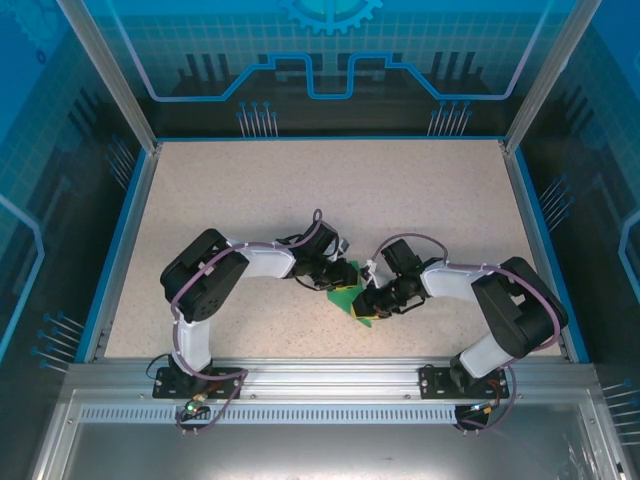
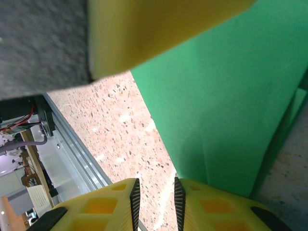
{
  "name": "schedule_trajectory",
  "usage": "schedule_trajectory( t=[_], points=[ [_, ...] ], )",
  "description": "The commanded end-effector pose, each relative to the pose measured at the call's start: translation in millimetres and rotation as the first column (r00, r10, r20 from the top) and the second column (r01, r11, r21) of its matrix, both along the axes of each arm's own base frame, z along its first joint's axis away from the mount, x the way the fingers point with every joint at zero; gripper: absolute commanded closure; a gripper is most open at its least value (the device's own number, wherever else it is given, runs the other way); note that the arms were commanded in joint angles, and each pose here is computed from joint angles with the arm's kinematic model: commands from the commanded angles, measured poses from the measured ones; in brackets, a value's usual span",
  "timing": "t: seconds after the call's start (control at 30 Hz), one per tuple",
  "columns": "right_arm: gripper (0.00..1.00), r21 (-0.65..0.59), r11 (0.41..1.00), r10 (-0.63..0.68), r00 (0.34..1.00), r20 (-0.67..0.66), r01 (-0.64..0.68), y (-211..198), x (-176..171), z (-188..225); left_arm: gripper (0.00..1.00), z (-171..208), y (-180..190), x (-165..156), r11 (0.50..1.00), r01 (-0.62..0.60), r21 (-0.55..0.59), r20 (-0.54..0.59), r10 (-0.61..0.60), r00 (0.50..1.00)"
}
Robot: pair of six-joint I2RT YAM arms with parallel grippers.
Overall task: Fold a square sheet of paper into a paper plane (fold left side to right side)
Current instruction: Fourth fold the wing at the center of the table.
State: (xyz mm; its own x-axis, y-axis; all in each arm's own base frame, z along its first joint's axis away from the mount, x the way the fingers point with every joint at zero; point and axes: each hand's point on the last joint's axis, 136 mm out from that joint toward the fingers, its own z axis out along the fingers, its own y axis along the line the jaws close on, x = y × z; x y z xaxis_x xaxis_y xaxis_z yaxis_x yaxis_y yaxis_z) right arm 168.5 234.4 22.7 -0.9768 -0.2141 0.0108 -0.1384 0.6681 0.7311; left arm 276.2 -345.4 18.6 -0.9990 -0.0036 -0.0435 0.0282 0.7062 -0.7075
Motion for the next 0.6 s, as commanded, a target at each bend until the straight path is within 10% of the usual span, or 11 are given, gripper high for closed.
schedule_trajectory(
  t=[0.0,0.57],
  points=[
    [0.72,-0.07,0.997,0.013,0.998,-0.061,-0.017,-10.5,-18.6,-12.4,0.74,-27.4,28.9,-14.9,0.993,-0.022,0.119,-0.068,0.03,0.997],
    [0.72,-0.097,0.994,0.041,0.994,-0.099,-0.051,-14.4,-36.8,-15.2,0.74,-28.4,32.3,-13.7,0.992,-0.031,0.121,-0.068,0.039,0.997]
  ],
)
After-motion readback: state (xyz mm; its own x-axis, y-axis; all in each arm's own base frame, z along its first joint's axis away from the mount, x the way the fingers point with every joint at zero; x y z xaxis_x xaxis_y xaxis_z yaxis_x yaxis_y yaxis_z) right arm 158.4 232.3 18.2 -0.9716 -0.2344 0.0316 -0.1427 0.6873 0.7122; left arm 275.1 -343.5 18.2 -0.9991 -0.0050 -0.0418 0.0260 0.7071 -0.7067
